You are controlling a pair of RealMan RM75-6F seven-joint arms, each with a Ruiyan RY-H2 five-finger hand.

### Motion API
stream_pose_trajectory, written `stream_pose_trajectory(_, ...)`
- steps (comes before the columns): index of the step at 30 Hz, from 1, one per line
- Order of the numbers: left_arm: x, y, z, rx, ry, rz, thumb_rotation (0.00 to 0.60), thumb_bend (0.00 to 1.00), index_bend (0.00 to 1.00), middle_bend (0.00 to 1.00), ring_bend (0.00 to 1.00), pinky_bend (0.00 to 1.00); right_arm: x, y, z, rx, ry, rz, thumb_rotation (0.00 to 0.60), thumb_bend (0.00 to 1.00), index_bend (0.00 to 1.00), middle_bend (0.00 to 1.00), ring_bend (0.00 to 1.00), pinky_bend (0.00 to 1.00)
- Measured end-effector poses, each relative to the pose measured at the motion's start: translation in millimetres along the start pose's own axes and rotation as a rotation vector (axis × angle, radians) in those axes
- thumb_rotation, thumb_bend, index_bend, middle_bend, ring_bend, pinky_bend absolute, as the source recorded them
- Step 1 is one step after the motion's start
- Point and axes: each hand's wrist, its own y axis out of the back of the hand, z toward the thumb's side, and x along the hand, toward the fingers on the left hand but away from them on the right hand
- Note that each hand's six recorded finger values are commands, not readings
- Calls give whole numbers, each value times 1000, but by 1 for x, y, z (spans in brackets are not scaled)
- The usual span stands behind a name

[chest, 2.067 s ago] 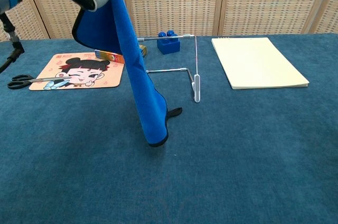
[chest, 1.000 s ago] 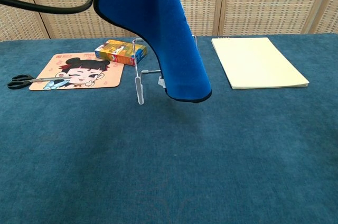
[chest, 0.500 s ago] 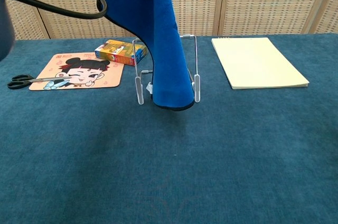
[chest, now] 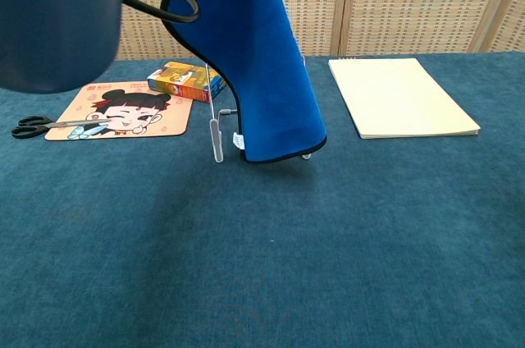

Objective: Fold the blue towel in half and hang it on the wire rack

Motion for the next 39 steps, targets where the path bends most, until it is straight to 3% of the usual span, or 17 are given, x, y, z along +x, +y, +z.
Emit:
stream_pose_trajectory(14, 33, -27, 19, -23, -24, -37, 600, 572, 886, 0, 0, 0, -3, -7, -7, 31, -20, 16, 600, 0, 0, 0, 0, 0)
stream_pose_trajectory(21, 60, -46, 25, -63, -30, -14, 600, 572, 885, 0, 0, 0, -3, -7, -8, 56, -23, 5, 600, 0, 0, 0, 0, 0)
stream_pose_trajectory(31, 93, -35, 33, -97, -29, 13, 600, 571, 883, 0, 0, 0, -6, -11, -19, 84, -65, 15, 600, 0, 0, 0, 0, 0)
stream_pose_trajectory(39, 101, -56, 44, -101, -30, -30, 600, 571, 881, 0, 0, 0, -7, -13, -21, 95, -73, 21, 600, 0, 0, 0, 0, 0)
